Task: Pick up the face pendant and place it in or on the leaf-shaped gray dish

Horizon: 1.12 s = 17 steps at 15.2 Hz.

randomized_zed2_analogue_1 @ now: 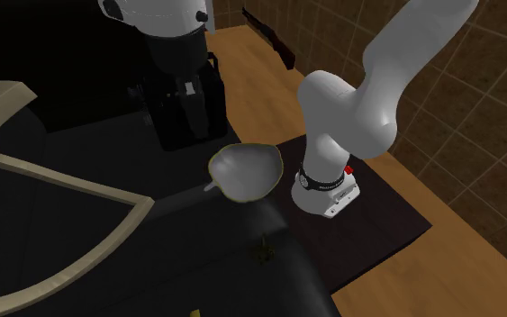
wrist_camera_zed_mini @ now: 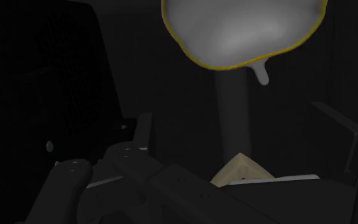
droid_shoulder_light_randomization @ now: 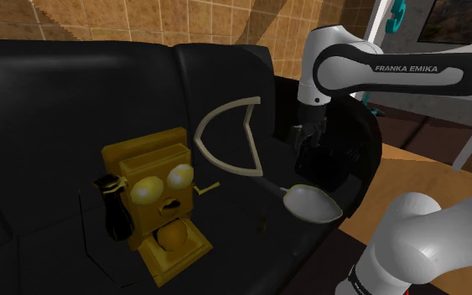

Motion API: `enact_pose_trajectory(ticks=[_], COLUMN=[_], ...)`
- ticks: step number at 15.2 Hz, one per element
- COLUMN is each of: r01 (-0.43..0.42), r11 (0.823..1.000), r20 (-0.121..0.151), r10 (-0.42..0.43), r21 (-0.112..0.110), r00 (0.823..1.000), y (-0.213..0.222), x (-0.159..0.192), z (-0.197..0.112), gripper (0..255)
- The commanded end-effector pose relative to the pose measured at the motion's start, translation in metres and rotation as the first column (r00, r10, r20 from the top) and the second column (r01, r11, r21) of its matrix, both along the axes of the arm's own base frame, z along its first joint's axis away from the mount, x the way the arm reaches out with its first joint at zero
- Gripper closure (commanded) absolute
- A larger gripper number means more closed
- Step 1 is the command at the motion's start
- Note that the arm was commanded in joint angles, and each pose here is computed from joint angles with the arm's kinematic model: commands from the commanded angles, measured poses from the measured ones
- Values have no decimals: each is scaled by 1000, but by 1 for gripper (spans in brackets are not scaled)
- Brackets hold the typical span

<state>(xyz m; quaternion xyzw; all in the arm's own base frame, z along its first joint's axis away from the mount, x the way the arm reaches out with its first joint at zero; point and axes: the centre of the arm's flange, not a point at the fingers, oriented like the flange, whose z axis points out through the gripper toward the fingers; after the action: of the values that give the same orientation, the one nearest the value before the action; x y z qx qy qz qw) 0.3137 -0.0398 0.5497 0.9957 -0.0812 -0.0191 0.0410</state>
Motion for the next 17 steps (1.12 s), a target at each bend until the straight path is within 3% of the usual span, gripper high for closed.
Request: enact_pose_trajectory(ticks=[1, 17], r01=[0, 10], r11=[1000, 997], r20=[0, 8], r10=[0, -9], r21=[0, -80], r00=[1000, 1000], y=[0, 214], x=[0, -15], z=[0, -63], gripper=[0, 0])
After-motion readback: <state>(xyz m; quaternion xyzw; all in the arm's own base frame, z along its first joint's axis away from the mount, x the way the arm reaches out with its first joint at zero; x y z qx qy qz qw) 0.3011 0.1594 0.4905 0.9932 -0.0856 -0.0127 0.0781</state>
